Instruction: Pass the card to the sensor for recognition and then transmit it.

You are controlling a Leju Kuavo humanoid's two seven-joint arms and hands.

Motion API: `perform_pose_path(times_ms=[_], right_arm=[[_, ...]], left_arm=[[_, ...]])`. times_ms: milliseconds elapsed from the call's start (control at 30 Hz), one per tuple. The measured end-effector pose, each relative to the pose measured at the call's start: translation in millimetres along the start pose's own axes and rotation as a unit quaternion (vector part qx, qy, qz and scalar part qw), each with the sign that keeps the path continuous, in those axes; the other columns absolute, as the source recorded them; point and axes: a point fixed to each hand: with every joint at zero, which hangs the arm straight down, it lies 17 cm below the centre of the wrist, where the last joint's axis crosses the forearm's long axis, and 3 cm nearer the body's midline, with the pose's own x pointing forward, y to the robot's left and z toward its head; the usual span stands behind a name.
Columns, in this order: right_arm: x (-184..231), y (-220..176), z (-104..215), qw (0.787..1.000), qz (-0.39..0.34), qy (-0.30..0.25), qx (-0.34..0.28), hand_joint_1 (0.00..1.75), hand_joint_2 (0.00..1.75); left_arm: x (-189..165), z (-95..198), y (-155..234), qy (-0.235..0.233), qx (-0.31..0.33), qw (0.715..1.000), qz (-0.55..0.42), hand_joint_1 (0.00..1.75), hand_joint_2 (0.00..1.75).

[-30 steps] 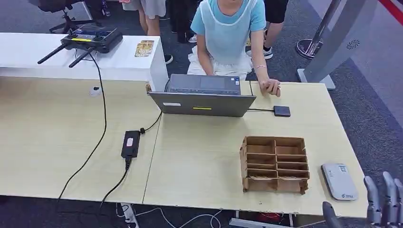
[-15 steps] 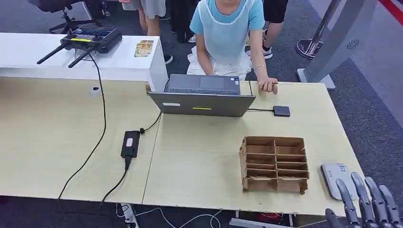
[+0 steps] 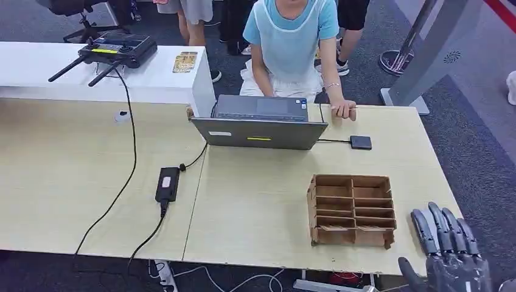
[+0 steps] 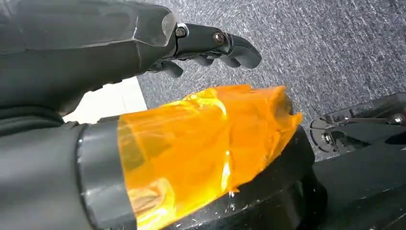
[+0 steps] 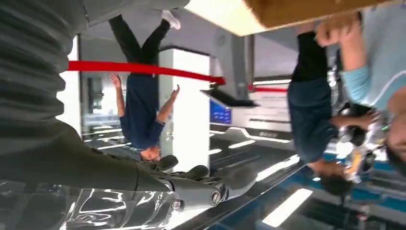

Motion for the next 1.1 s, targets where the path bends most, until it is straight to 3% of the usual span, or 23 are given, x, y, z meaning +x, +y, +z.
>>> perform_pose_path(times_ms=[133,267,633,1100], right_arm=[[40.9,27.3,-10.0,0.995,-0.044,-0.086,0.037,0.00,1.75],[50.1,32.4,-11.8,0.992,-0.044,-0.115,0.038,0.00,1.75],[66.0,50.7,-20.7,0.985,-0.049,-0.156,0.052,0.00,1.75],[68.1,75.0,-28.2,0.982,-0.054,-0.163,0.074,0.00,1.75]], left_arm=[[0.4,0.1,-0.3,-0.003,-0.001,1.000,-0.018,0.00,0.00],[0.2,0.2,-1.3,-0.004,-0.002,1.000,-0.027,0.00,0.00],[0.7,0.7,-3.1,-0.008,-0.004,0.998,-0.059,0.00,0.00],[1.2,1.1,-4.9,-0.010,-0.005,0.997,-0.077,0.00,0.00]])
